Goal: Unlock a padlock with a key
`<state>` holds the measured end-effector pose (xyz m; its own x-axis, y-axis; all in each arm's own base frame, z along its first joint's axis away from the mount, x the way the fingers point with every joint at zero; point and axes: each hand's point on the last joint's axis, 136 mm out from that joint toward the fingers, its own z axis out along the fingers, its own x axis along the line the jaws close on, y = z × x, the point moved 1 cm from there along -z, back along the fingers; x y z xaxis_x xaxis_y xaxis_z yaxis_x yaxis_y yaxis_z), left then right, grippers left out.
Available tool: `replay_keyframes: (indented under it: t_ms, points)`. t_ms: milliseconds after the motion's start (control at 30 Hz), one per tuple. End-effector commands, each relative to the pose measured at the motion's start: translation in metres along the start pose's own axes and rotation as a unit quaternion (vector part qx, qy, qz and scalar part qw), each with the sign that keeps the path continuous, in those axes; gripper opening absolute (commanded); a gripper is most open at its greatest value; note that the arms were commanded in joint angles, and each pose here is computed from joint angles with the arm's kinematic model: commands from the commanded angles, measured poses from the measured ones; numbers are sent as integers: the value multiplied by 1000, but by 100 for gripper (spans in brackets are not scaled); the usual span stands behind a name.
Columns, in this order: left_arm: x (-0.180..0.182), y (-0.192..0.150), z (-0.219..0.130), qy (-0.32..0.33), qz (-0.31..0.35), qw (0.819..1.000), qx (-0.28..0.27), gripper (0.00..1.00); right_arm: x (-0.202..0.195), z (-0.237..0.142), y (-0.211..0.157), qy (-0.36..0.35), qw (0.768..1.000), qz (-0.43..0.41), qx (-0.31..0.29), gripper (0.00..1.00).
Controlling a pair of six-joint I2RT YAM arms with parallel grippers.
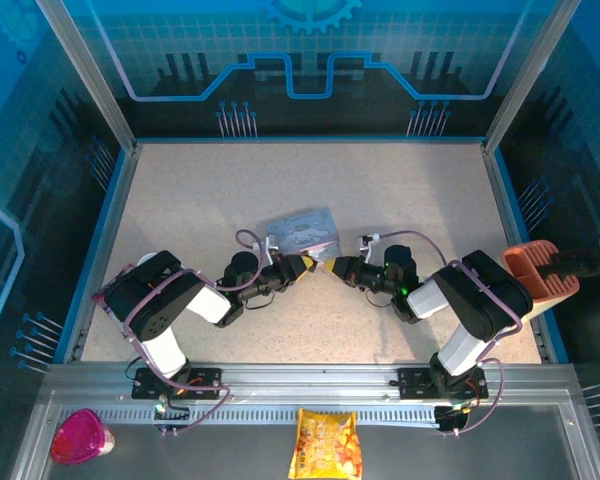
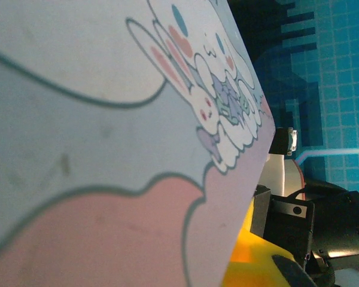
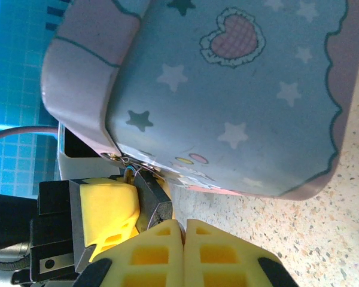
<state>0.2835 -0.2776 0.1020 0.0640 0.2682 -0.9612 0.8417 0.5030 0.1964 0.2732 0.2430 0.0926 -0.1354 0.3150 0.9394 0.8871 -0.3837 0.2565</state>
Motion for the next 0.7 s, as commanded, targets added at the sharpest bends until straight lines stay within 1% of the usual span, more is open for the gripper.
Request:
replay_keyframes:
  t_ms: [0,233,667]
  points:
    - [-61,-12,1,-103,26,994,39,0,21,8,-20,30,998,-31,34,0]
    - [-68,-8,1,-107,29,993,33,0,21,13,-31,39,998,-23,36,0]
    - [-75,-4,3,-109,35,993,27,0,18,10,-42,41,998,-23,32,0]
